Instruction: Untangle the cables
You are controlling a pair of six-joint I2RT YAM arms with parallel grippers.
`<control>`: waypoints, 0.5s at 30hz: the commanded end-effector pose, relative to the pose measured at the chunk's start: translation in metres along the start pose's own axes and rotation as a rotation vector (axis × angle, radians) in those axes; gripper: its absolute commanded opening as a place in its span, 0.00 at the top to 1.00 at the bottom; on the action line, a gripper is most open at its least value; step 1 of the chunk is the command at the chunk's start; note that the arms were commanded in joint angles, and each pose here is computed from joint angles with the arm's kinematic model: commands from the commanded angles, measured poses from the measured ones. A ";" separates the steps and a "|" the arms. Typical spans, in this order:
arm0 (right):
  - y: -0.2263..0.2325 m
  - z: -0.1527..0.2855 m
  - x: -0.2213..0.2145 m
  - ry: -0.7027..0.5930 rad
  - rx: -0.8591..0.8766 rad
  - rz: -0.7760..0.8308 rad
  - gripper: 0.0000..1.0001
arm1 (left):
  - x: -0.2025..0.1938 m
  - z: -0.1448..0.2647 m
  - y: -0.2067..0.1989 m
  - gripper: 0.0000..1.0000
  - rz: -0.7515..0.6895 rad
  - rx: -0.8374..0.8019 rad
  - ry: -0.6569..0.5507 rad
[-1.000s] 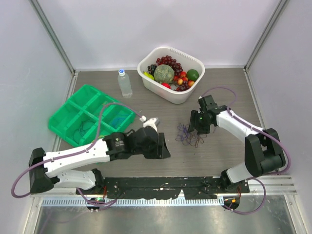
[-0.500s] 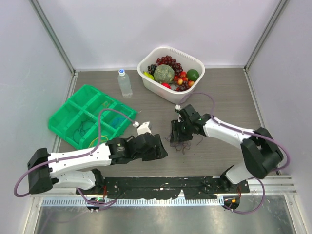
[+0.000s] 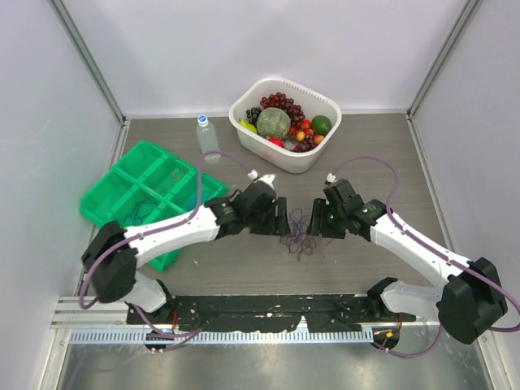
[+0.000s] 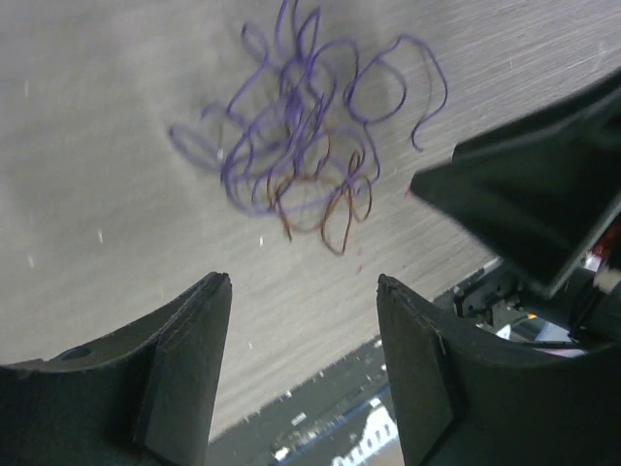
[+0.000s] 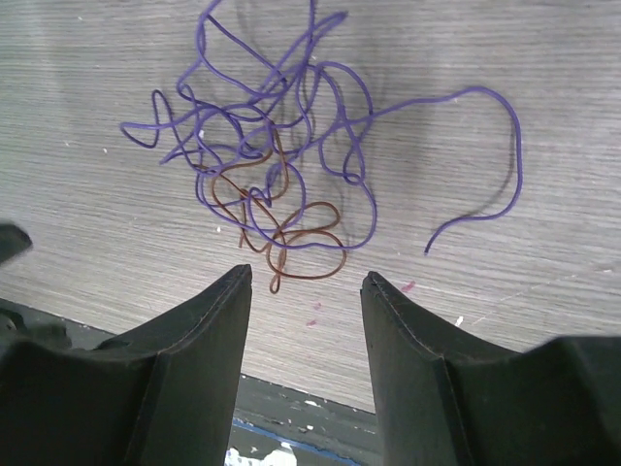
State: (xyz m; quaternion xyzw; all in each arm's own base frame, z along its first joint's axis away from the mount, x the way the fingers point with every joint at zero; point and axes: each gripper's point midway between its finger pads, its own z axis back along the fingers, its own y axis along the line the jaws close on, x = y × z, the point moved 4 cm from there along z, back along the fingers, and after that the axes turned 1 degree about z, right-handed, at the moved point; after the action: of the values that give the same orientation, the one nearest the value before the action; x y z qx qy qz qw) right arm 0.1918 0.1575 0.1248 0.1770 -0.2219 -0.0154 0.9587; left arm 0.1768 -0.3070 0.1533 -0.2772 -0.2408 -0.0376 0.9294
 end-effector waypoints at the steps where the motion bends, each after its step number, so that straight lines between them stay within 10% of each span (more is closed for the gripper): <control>1: -0.007 0.003 0.004 -0.027 -0.040 -0.033 0.45 | 0.022 -0.023 -0.002 0.36 -0.275 -0.050 0.095; 15: 0.006 -0.019 0.001 0.048 0.043 -0.043 0.46 | 0.035 -0.082 0.005 0.45 -0.433 0.004 0.095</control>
State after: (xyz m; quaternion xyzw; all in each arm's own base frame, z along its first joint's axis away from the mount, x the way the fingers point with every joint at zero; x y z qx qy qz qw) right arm 0.1929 0.1578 0.1131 0.1786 -0.1968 -0.0247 0.9637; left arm 0.2259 -0.3293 0.0857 -0.2013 -0.1993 -0.2264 0.9319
